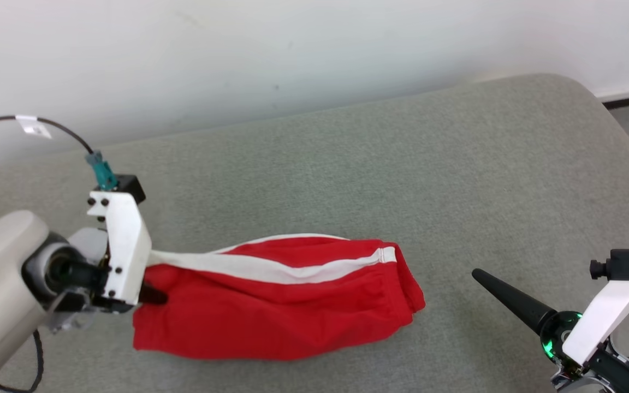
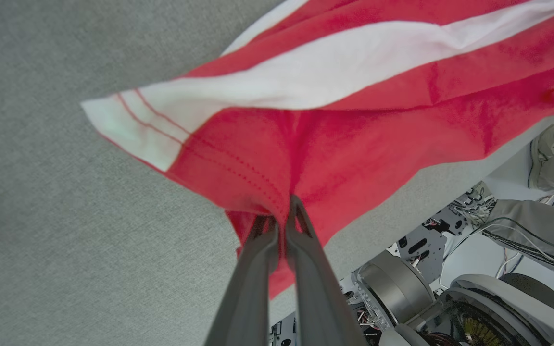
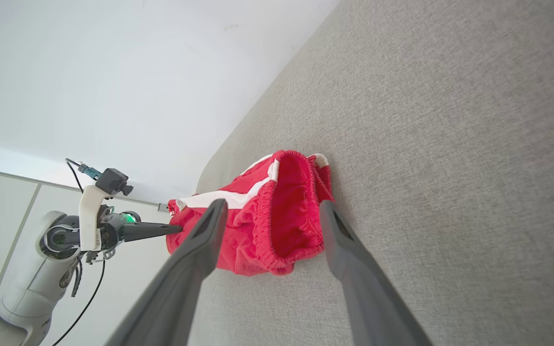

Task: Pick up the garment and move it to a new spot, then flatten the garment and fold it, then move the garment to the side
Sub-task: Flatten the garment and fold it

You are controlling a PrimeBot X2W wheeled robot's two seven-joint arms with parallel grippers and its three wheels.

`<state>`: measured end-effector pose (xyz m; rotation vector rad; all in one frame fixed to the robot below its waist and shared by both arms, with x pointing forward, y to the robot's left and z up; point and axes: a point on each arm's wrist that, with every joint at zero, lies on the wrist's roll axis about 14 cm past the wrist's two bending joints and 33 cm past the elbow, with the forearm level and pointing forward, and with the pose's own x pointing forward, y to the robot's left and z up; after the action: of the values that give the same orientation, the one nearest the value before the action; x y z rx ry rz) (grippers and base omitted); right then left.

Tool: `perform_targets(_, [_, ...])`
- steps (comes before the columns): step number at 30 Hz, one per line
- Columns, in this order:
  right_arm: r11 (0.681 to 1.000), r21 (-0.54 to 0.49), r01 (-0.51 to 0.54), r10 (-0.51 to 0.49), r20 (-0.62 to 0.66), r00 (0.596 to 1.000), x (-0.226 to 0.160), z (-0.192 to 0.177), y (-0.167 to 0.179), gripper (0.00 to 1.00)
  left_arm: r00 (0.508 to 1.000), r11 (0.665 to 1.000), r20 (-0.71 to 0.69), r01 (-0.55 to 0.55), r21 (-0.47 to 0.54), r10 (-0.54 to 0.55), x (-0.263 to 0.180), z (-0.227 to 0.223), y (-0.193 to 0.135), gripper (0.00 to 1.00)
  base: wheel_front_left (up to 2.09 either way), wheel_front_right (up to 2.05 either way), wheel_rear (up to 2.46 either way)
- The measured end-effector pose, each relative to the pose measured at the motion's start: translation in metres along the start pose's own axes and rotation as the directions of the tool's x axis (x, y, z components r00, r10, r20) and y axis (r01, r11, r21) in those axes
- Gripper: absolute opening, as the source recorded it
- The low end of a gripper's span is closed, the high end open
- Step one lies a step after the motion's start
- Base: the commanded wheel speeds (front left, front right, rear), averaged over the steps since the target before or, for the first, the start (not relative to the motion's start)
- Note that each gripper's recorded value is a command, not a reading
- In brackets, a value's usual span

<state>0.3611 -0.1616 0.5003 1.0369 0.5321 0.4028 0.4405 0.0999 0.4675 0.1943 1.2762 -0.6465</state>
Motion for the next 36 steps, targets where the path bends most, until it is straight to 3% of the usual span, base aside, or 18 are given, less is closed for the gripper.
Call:
perform_targets(6, [1.0,-0.011,-0.022,0.022,-0.019,1.0,0.004,-0.004,0.007,1.0,1.0,0.998,-0.005,0.006,-0.063,-0.006,-0.001,-0.031,0.003,0.0,0.0,0.0,0.0])
perform_targets(8, [1.0,-0.01,-0.023,0.023,-0.03,0.999,0.006,-0.006,0.007,1.0,1.0,0.996,-0.002,0.007,-0.085,-0.007,0.006,-0.037,0.006,0.44,0.0,0.0,0.0])
perform_targets(9, [1.0,-0.009,-0.022,0.022,-0.033,0.999,0.006,-0.006,0.006,1.0,1.0,0.996,-0.004,0.007,-0.093,-0.007,0.009,-0.04,0.007,0.88,0.0,0.0,0.0])
perform_targets(10, [1.0,-0.011,-0.021,0.02,-0.035,0.999,0.006,-0.006,0.006,1.0,1.0,0.995,-0.005,0.008,-0.099,-0.009,0.012,-0.043,0.008,1.0,0.0,0.0,0.0])
perform_targets(20, [0.996,-0.088,-0.027,0.023,-0.044,0.999,0.002,0.0,0.014,1.0,0.987,0.997,0.157,-0.002,-0.082,0.015,-0.003,-0.025,0.012,1.0,0.0,0.0,0.0])
perform_targets(25, [0.973,-0.227,-0.042,0.049,0.025,0.998,0.002,0.017,0.032,1.0,0.928,0.999,0.372,0.001,-0.045,0.016,-0.038,0.008,0.009,1.0,0.0,0.0,0.0])
perform_targets(27, [0.947,-0.317,-0.048,0.092,0.125,0.988,0.003,0.04,0.049,1.0,0.866,0.998,0.497,-0.038,-0.042,0.054,-0.058,0.026,0.015,1.0,0.0,0.0,0.0])
perform_targets(28, [0.922,-0.383,-0.056,0.144,0.206,0.968,0.002,0.056,0.065,1.0,0.811,0.996,0.577,-0.086,-0.04,0.093,-0.075,0.034,0.021,1.0,0.0,0.0,0.0])
perform_targets(29, [0.922,-0.383,-0.056,0.144,0.206,0.968,0.002,0.056,0.065,1.0,0.811,0.996,0.577,-0.086,-0.04,0.093,-0.075,0.034,0.021,1.0,0.0,0.0,0.0])
perform_targets(36, [0.846,-0.532,-0.002,0.245,0.387,0.889,-0.009,0.089,0.09,1.0,0.583,0.982,0.796,-0.179,-0.066,0.159,-0.116,0.047,0.027,1.0,0.0,0.0,0.0])
